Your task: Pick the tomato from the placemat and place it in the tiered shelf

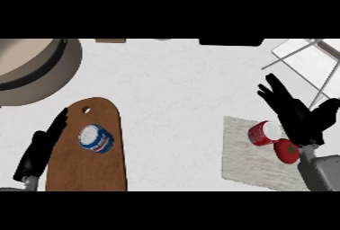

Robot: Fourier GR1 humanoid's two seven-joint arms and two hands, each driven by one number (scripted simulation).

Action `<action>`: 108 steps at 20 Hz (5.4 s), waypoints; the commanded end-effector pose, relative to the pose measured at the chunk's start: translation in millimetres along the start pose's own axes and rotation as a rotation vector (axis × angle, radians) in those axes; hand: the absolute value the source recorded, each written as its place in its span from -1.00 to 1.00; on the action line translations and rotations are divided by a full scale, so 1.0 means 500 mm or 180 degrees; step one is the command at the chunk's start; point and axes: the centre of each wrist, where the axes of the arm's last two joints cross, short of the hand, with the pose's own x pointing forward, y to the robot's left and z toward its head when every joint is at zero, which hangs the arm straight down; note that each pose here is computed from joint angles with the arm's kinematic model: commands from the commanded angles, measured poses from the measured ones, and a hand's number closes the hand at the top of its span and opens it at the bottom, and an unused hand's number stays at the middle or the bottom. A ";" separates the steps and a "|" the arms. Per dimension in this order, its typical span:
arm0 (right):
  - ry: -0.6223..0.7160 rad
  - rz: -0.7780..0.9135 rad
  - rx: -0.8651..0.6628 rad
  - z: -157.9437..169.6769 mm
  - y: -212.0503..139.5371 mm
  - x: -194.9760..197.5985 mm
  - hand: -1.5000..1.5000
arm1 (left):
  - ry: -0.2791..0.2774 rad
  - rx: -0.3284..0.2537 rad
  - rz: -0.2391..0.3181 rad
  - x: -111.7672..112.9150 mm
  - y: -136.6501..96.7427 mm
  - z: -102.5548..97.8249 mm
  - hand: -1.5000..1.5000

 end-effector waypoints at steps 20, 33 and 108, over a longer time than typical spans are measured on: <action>-0.0681 0.0341 0.2191 -0.008 -0.370 0.168 -1.00 | -0.0910 -0.0148 0.1128 0.211 -0.035 -0.060 0.00; -0.0745 0.3640 0.2288 0.029 -0.173 0.320 -1.00 | -0.0851 -0.0062 0.1120 0.211 -0.030 -0.068 0.00; -0.0261 0.4086 0.1666 0.126 0.202 -0.123 1.00 | -0.0835 -0.0026 0.1168 0.194 -0.012 -0.057 0.00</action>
